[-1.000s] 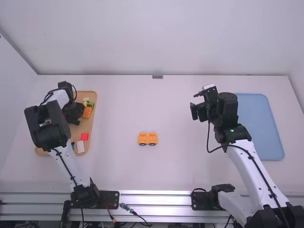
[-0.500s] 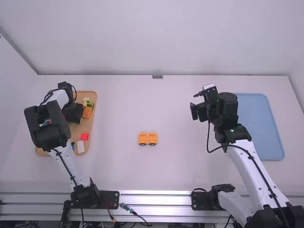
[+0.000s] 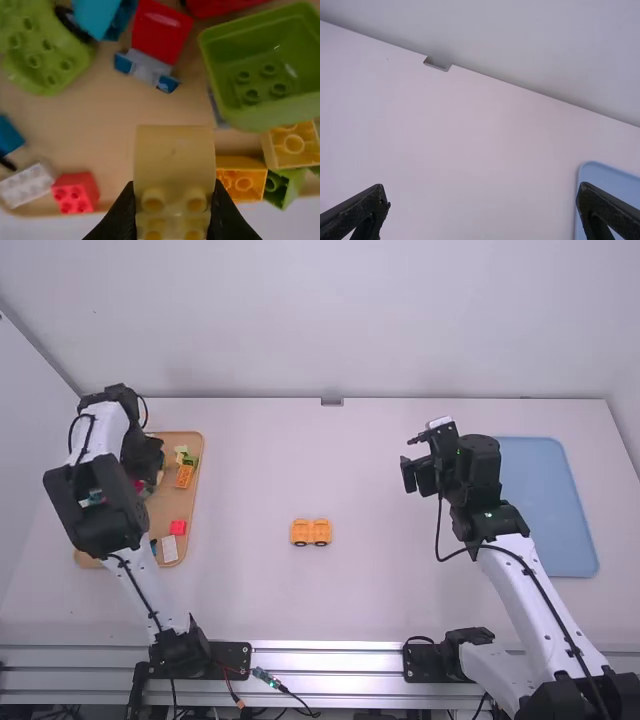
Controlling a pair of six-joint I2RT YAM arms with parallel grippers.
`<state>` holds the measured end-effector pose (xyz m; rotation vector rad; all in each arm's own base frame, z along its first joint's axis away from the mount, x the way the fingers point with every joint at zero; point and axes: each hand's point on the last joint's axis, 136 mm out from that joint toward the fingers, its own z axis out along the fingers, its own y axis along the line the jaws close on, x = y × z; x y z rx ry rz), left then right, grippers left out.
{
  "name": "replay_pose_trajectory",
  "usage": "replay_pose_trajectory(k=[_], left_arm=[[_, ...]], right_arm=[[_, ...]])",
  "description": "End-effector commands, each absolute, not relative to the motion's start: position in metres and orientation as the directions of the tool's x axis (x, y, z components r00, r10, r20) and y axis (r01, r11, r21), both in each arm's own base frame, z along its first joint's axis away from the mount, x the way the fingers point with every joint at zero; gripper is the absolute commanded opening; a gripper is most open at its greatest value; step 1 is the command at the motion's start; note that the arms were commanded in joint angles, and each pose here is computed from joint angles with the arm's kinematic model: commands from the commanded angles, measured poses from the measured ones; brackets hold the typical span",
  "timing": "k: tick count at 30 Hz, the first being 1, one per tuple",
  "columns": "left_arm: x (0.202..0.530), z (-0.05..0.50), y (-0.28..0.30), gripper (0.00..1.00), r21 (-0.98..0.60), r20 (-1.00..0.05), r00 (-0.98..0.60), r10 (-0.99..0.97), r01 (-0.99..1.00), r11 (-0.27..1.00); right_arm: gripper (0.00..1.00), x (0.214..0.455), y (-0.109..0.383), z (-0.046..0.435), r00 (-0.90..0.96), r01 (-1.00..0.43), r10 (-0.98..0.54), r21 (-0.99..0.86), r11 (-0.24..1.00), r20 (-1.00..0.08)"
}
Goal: Assemble lego blocks to make yellow taxi
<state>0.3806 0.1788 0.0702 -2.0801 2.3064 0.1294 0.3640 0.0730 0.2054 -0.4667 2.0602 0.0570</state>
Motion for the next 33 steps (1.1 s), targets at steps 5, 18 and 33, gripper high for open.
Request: replay_pose_trajectory(k=[5,18,33], left_arm=[[0.369,0.084,0.157,0.03,0.143,-0.166,-0.036,-0.985,-0.990,0.012],[0.373,0.093,0.015,0.03,-0.074,-0.217,-0.223,-0.950,-0.967,0.244],[0.305,0.058,-0.068,0.02,-0.074,-0.025,-0.137,-0.990,-0.988,0.139]], right_arm=[[0.99,0.367,0.074,0.215,-0.424,-0.347,-0.296,-0.148,0.926,-0.856],[0.99,0.366,0.074,0.214,-0.429,-0.347,-0.296,-0.147,0.926,-0.853],[0.99,0.365,0.079,0.215,-0.441,-0.348,-0.248,-0.090,0.933,-0.863]])
